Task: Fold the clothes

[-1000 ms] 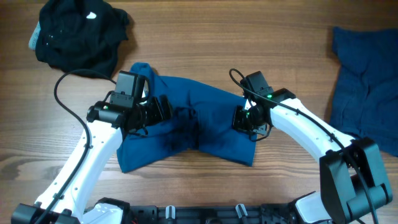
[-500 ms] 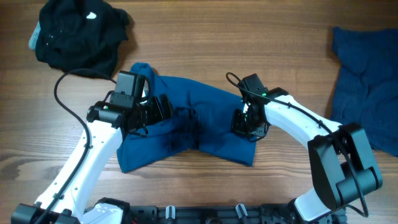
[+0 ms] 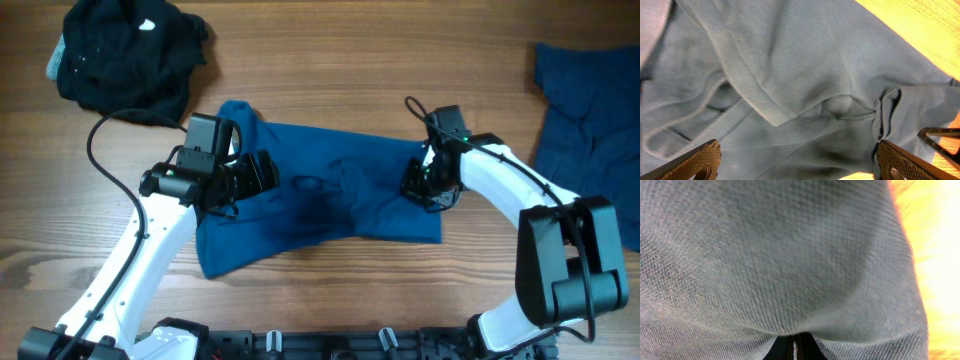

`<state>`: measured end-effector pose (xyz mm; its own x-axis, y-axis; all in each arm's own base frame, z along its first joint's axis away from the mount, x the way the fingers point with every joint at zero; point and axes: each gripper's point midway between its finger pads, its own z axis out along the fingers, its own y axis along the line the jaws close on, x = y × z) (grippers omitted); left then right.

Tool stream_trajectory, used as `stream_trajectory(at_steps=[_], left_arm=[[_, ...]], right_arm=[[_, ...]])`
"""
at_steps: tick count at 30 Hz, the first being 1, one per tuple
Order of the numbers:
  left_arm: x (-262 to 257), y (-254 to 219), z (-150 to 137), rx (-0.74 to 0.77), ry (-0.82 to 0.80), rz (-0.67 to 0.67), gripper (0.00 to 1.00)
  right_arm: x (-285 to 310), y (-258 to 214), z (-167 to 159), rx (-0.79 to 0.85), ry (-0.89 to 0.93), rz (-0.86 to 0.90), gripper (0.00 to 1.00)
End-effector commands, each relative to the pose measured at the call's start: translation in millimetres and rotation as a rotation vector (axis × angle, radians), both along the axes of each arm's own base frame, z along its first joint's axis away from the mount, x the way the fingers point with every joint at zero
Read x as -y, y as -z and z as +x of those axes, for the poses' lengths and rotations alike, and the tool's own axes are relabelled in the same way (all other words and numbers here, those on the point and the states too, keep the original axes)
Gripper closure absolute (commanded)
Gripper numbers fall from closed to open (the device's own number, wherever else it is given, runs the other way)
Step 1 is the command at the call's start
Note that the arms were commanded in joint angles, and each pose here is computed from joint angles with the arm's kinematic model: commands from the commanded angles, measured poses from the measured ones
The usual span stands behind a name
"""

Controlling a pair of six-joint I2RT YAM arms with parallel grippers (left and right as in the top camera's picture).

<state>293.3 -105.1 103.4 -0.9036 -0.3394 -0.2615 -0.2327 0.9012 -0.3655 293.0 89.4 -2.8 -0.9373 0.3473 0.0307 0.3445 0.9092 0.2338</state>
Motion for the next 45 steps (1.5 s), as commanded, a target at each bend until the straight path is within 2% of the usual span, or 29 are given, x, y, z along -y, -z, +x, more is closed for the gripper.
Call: stream_trajectory(at_steps=[1, 8, 11, 16, 19, 21, 25, 26, 27, 28, 30, 34, 40, 45], left_arm=[[0.2, -4.7, -0.6, 0.022, 0.023, -0.005, 0.00], [0.5, -5.1, 0.2, 0.026, 0.023, -0.007, 0.00], [0.5, -5.2, 0.2, 0.026, 0.023, -0.007, 0.00], [-18.7, -8.7, 6.8, 0.055, -0.036, 0.042, 0.00], [-27.2, -16.7, 8.8, 0.066, -0.070, -0.011, 0.00], [-37.0, -20.5, 10.0, 0.072, -0.100, -0.027, 0.00], [-61.7, -17.3, 8.6, 0.059, -0.136, -0.001, 0.00], [-65.2, -15.8, 8.5, 0.057, -0.122, 0.004, 0.00], [-65.9, -14.8, 8.1, 0.059, -0.091, 0.008, 0.00], [-66.0, -12.1, 8.0, 0.056, -0.056, 0.007, 0.00], [-65.4, -4.4, 5.9, 0.028, -0.023, -0.006, 0.00], [-82.8, 20.5, 6.7, -0.051, -0.068, 0.040, 0.00], [-85.3, 42.8, 12.4, -0.090, -0.021, -0.021, 0.00], [-96.1, 58.2, 13.4, -0.117, -0.012, -0.011, 0.00]], right_arm=[[46.6, 18.7, 5.4, 0.001, 0.041, -0.168, 0.96], [65.4, 14.0, 17.2, 0.028, 0.073, -0.170, 0.96], [63.6, 2.5, 21.7, 0.016, 0.064, -0.163, 0.90], [63.1, -46.8, 30.8, 0.010, 0.042, -0.166, 0.88], [55.6, -79.8, 35.3, 0.052, 0.011, -0.123, 0.79], [32.5, -111.0, 34.7, 0.110, -0.086, 0.006, 0.67], [-18.8, -159.2, 12.1, 0.190, -0.291, 0.311, 0.50], [-25.5, -165.5, 5.7, 0.198, -0.326, 0.341, 0.41], [-29.2, -168.3, 1.0, 0.200, -0.352, 0.350, 0.24], [-33.1, -169.4, -5.7, 0.193, -0.386, 0.347, 0.01], [-39.9, -167.1, -16.5, 0.163, -0.432, 0.332, 0.00], [-61.9, -163.6, -32.6, 0.119, -0.507, 0.327, 0.00], [-90.4, -159.5, -49.6, 0.111, -0.636, 0.287, 0.00], [-95.0, -155.9, -54.9, 0.087, -0.625, 0.245, 0.00]])
